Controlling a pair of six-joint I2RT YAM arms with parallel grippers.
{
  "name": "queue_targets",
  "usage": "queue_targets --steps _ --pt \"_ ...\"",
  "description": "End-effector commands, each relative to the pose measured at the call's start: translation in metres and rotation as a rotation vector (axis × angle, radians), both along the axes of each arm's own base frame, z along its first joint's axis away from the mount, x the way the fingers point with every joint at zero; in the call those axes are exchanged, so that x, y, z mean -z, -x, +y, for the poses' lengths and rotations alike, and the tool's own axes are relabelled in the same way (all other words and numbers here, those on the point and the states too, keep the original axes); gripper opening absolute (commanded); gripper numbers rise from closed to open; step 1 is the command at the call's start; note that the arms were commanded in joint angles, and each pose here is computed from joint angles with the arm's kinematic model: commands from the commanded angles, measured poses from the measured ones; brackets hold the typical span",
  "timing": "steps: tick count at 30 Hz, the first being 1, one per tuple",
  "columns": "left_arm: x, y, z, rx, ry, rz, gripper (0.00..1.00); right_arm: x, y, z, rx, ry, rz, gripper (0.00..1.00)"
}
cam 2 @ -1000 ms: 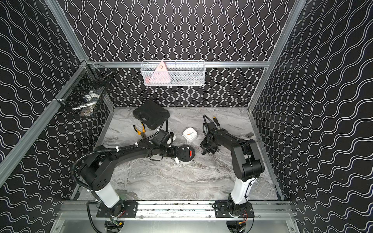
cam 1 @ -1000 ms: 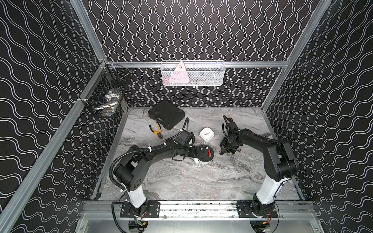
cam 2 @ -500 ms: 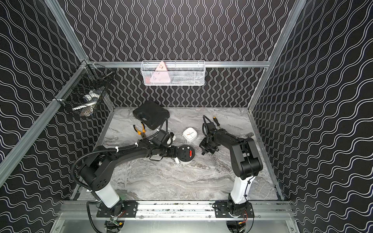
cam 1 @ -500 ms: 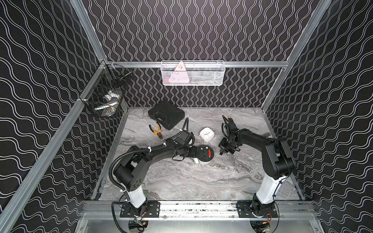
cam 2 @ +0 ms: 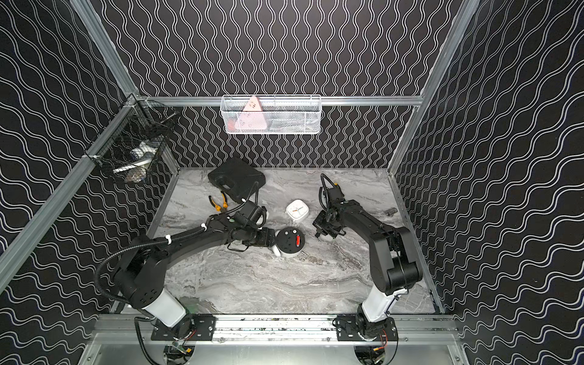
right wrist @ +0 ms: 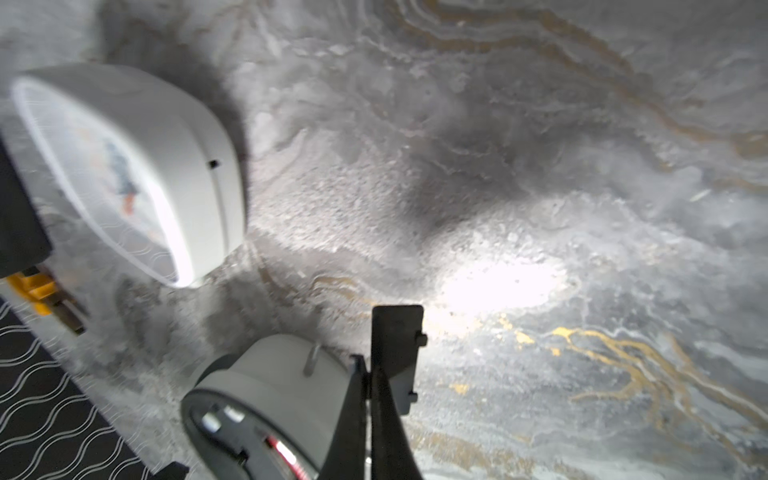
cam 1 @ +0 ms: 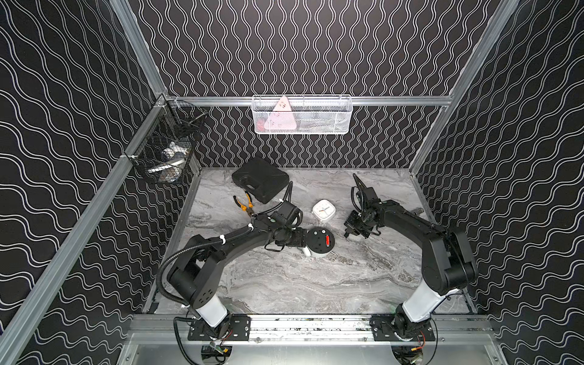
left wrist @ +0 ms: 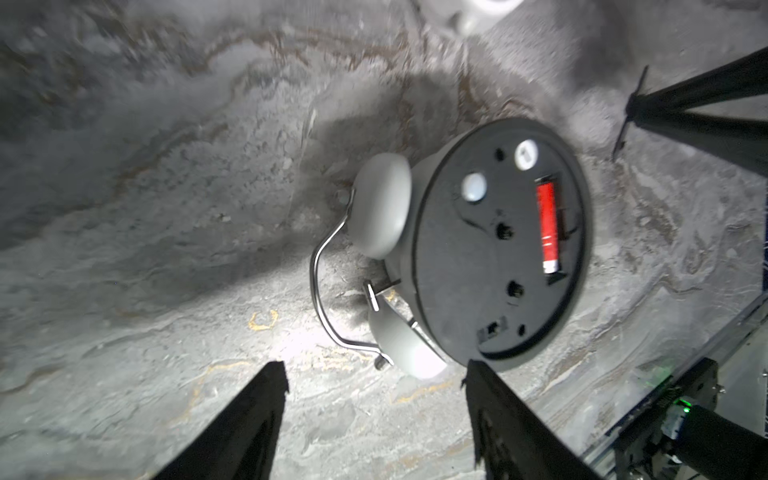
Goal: Insert the battery into the alarm
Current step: Pick up the cover from the center of the board.
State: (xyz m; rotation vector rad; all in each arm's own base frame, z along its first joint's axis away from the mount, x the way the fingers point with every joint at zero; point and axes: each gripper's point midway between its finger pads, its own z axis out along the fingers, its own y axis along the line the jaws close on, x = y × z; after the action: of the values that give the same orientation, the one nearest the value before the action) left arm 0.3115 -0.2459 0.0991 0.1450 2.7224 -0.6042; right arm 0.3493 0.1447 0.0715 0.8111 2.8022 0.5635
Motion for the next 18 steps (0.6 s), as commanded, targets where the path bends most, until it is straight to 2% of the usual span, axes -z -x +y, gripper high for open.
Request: queue_targets --steps 1,5,10,12,14,18 --pt "-0.024 0.0 0.008 -0.033 -0.003 -0.042 0.79 -0.013 0.003 0.003 -0.008 -0.031 -0.017 0.02" --pt "-0.058 -0.013 -0.009 -0.044 0.125 -0.204 0.82 -0.031 0.001 0.011 -0.014 -0.102 -0.051 0.02" --pt "-0.087 -0.019 -0.056 -0.03 0.437 -0.326 0.84 -0.048 0.002 0.022 -0.034 -0.178 -0.073 0.02" --pt "-0.095 -0.019 -0.071 -0.028 0.506 -0.375 0.83 -0.055 0.003 0.023 -0.032 -0.197 -0.087 0.02" --pt "-0.098 -0.021 -0.084 -0.019 0.532 -0.415 0.8 -0.062 0.002 0.024 -0.033 -0.215 -0.102 0.03" --pt "-0.094 -0.024 -0.107 -0.012 0.583 -0.423 0.64 -0.062 0.008 0.024 -0.024 -0.246 -0.098 0.03"
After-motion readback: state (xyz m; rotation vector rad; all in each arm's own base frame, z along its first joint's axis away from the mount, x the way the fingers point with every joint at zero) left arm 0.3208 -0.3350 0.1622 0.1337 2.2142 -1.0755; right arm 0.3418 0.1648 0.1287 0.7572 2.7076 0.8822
